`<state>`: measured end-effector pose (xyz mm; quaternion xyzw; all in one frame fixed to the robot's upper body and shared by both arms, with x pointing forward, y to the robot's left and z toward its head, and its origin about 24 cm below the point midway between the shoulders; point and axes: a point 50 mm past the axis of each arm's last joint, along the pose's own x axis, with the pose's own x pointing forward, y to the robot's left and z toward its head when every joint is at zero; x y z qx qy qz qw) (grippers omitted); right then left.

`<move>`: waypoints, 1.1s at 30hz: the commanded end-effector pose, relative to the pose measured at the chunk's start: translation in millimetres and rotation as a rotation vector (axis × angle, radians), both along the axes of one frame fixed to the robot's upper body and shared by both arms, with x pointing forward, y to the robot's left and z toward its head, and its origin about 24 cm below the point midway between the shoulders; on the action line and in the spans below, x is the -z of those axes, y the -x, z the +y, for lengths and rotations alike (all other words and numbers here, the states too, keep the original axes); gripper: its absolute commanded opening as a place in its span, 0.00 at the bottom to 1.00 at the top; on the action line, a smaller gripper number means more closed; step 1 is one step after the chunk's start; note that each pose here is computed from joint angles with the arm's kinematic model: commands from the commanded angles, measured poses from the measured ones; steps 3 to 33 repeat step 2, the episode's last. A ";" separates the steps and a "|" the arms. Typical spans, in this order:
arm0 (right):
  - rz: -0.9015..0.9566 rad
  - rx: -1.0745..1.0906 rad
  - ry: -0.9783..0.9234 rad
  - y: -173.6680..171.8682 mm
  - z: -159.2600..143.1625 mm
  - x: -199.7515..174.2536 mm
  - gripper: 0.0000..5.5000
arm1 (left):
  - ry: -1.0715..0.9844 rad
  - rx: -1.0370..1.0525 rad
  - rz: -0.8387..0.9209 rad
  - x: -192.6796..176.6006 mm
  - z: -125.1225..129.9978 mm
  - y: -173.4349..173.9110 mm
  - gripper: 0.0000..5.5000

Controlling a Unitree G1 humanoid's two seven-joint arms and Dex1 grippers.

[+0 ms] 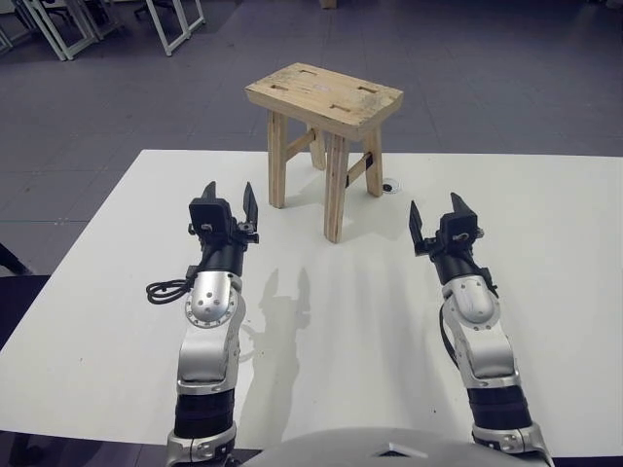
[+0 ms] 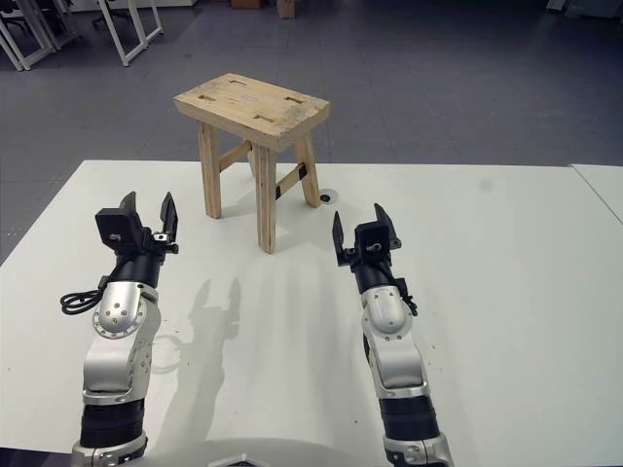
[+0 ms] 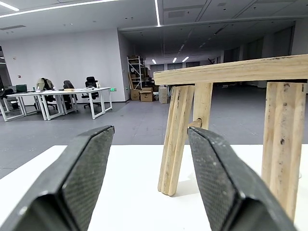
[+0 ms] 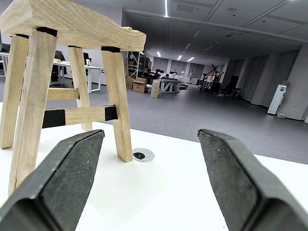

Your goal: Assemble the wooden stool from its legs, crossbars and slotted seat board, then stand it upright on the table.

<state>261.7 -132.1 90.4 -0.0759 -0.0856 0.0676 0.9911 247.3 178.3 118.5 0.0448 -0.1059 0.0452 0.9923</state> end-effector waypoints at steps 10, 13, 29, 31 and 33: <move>0.010 0.003 -0.021 3.2 6.1 3.1 0.65 | -0.062 -0.051 0.028 2.7 26.5 11.7 0.51; 0.010 0.003 -0.021 3.2 6.1 3.1 0.65 | -0.062 -0.051 0.028 2.7 26.5 11.7 0.51; 0.010 0.003 -0.021 3.2 6.1 3.1 0.65 | -0.062 -0.051 0.028 2.7 26.5 11.7 0.51; 0.010 0.003 -0.021 3.2 6.1 3.1 0.65 | -0.062 -0.051 0.028 2.7 26.5 11.7 0.51; 0.010 0.003 -0.021 3.2 6.1 3.1 0.65 | -0.062 -0.051 0.028 2.7 26.5 11.7 0.51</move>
